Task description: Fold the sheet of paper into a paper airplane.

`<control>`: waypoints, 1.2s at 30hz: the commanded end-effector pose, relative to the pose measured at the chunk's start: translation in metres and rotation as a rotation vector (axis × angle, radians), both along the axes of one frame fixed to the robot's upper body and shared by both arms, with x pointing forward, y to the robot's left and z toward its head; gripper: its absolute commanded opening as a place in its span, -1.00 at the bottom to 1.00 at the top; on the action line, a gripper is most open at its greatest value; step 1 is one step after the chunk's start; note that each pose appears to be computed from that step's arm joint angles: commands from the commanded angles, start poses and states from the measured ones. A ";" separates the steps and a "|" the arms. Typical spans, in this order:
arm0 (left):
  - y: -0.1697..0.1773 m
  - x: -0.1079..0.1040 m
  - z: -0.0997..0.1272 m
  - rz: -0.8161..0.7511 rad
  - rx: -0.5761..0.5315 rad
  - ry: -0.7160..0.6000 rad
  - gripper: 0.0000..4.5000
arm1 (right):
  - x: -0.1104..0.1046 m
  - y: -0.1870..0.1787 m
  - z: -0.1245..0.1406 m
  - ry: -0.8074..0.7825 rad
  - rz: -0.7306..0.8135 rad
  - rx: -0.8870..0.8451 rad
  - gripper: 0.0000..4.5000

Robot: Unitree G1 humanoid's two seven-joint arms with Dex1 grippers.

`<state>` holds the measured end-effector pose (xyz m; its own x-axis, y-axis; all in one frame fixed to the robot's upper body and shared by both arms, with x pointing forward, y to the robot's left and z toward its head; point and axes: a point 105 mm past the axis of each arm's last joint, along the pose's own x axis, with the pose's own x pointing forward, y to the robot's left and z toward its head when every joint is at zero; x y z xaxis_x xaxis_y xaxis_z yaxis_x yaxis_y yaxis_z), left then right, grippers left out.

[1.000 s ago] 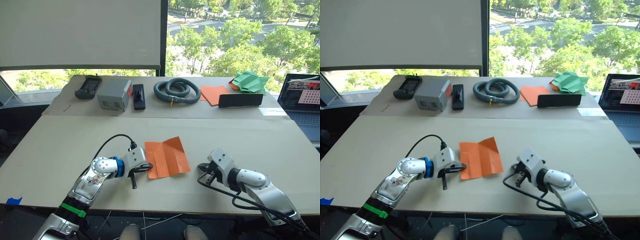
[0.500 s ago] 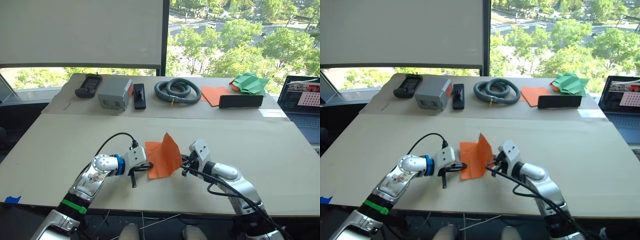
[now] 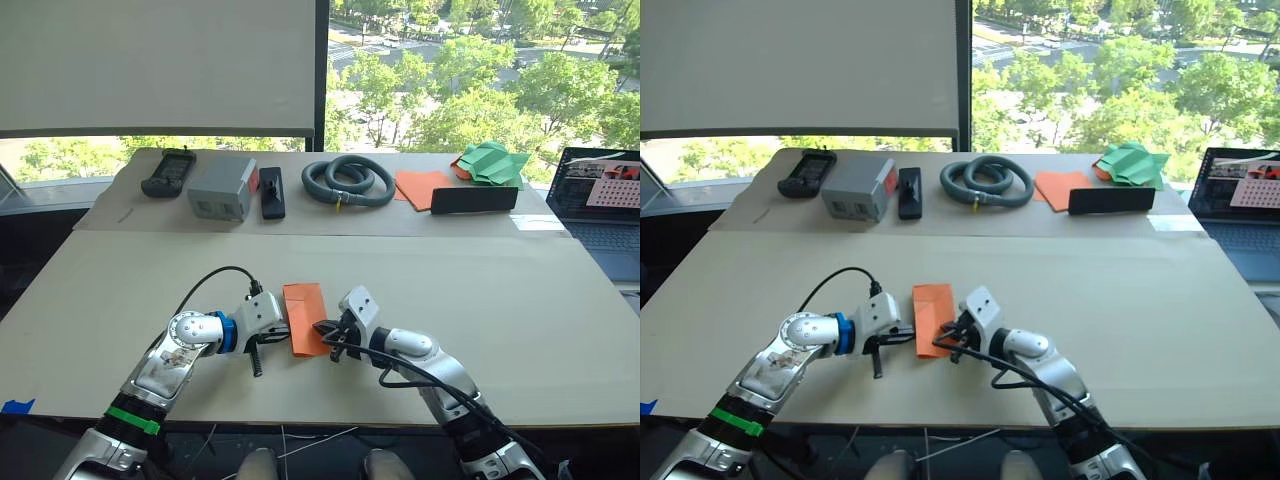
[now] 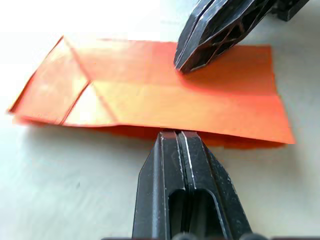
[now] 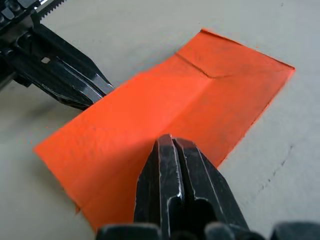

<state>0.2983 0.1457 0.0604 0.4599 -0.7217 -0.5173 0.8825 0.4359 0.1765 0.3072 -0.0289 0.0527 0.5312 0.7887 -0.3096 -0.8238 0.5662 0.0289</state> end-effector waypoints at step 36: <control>-0.040 -0.012 -0.031 -0.092 -0.117 0.165 -1.00 | 0.020 -0.019 -0.005 0.015 0.093 -0.170 -0.99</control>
<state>0.2963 0.1021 0.0485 0.3401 -0.8404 -0.4220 0.9299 0.3673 0.0179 0.3254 -0.0463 0.0584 0.4531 0.7902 -0.4125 -0.8761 0.4802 -0.0426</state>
